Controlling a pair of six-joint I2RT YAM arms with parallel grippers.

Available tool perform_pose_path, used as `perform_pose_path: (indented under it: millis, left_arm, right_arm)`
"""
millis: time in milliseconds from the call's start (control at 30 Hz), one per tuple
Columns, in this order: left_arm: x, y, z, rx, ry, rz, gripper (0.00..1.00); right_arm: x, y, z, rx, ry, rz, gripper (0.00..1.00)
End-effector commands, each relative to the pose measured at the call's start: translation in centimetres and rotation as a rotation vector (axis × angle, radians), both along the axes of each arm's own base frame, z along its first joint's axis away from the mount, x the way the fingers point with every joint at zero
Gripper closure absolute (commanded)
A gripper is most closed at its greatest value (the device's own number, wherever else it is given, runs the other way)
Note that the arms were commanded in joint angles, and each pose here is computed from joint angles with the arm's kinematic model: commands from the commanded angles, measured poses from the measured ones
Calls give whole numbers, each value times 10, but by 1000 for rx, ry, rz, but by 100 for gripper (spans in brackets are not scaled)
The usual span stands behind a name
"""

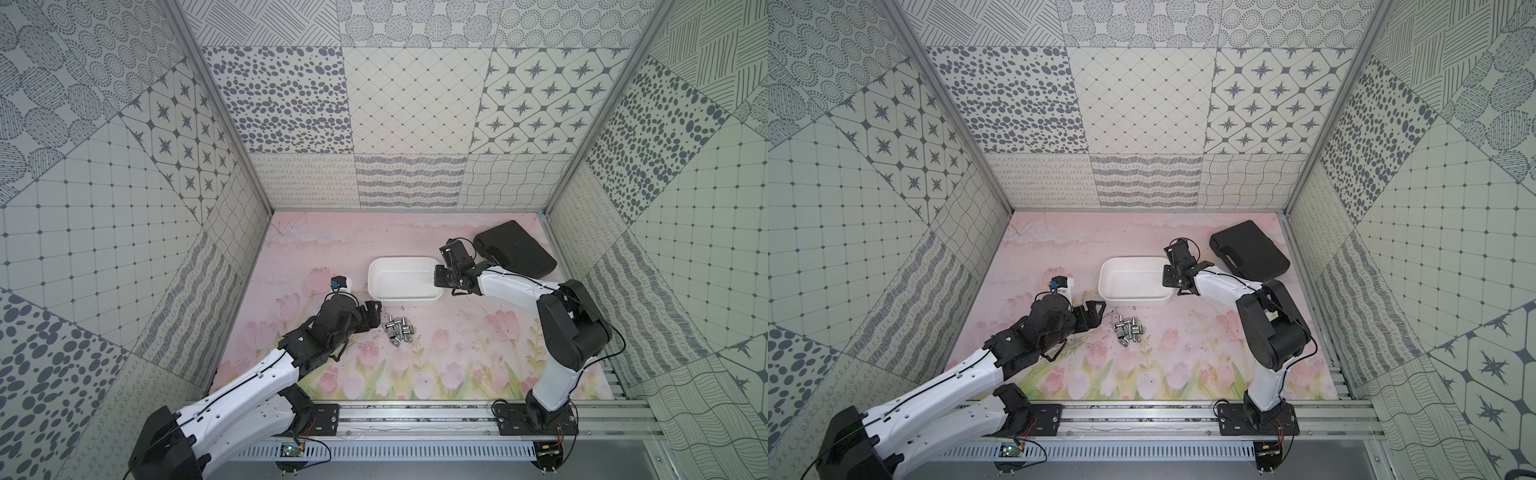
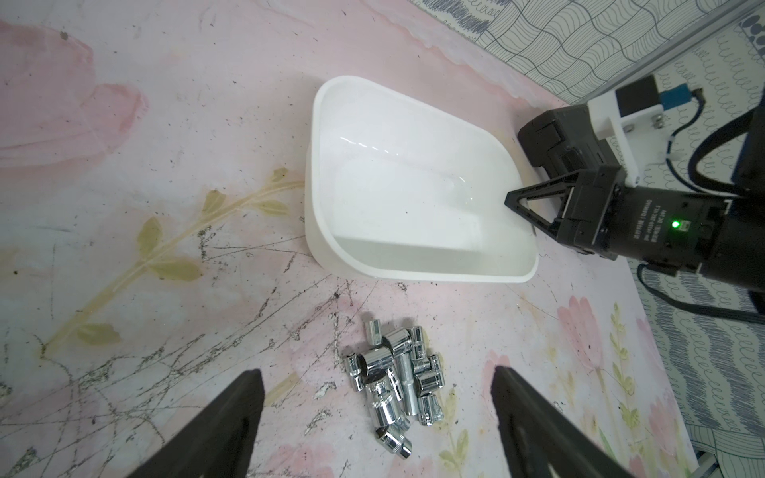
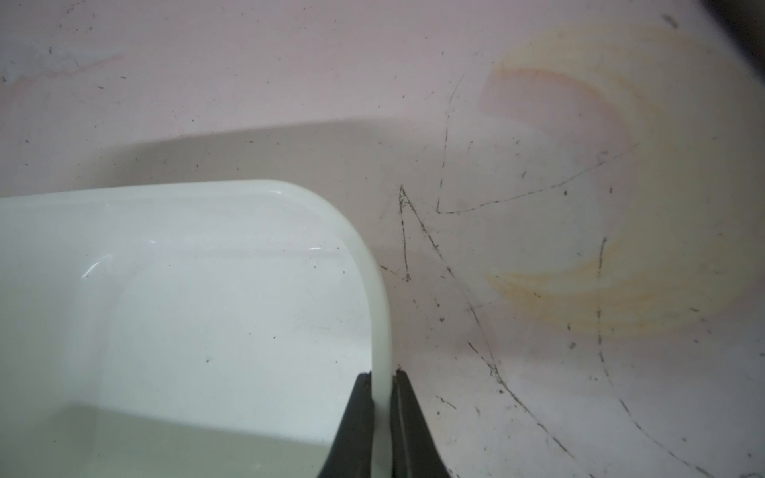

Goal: Put the socket on the desktop into the storage box
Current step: Move the storage box to the center of the board, then pick up the socket head from the center of the board.

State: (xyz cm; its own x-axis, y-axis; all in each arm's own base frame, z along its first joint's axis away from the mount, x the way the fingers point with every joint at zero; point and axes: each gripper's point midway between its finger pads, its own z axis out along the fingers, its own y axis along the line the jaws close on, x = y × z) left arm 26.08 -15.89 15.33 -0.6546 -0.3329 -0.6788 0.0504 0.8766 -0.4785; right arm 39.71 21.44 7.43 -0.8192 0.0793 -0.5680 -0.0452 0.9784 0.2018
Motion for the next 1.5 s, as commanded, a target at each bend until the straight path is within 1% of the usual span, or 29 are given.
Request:
perform_pose_path:
  millis: [0, 67, 233, 367, 467, 600, 667, 733, 800, 867, 900, 967, 1000, 1067, 1100, 1233, 1333, 1467]
  left_arm:
    - [1, 6, 5, 6, -17, 31, 9]
    - [0, 9, 5, 10, -20, 45, 9]
    - [-2, 10, 0, -6, -7, 55, 9]
    - [-11, 17, -16, 5, 40, 67, 8]
    - [-16, 17, -21, -21, 38, 58, 8]
    - [-22, 12, -20, -49, 33, 17, 9]
    - [-24, 8, -20, -59, 39, -5, 9]
    - [-27, 4, -21, -75, 52, -25, 9]
    - [-28, -1, -18, -99, 54, -50, 9]
    - [-31, -6, -18, -116, 62, -74, 9]
    - [-31, -6, -19, -117, 64, -74, 9]
    - [-31, -6, -22, -109, 72, -74, 10]
    - [-31, -7, -23, -110, 78, -76, 13]
    - [-32, -14, -22, -127, 84, -106, 17]
    - [-32, -16, -23, -127, 90, -115, 17]
    - [-30, -8, -32, -74, 113, -75, 16]
    - [-31, -3, -36, -47, 117, -67, 15]
    - [-32, 1, -41, -37, 125, -48, 13]
  right_arm:
    - [-3, 0, 0, 2, -12, -2, 98]
    - [-4, -1, -2, -5, -9, 1, 88]
    - [-5, -3, -1, -23, -6, 7, 75]
    - [-7, -9, 20, -32, -46, 3, 55]
    - [-11, -17, 43, -46, -80, 2, 52]
    - [-34, -28, 79, -66, -141, 28, 52]
    - [-56, -30, 95, -73, -188, 67, 52]
    - [-76, -25, 103, -54, -214, 105, 51]
    - [-96, -10, 103, -25, -210, 169, 51]
    - [-115, 12, 96, -30, -184, 254, 52]
    - [-121, 21, 91, -59, -176, 291, 52]
    - [-136, 43, 72, -166, -152, 381, 54]
    - [-142, 51, 64, -212, -144, 414, 56]
    - [-151, 69, 43, -300, -136, 480, 67]
    - [-153, 75, 35, -327, -144, 493, 68]
    - [-158, 92, 9, -326, -106, 534, 68]
    - [-158, 92, 0, -311, -86, 500, 70]
    - [-153, 92, -8, -289, -95, 456, 70]
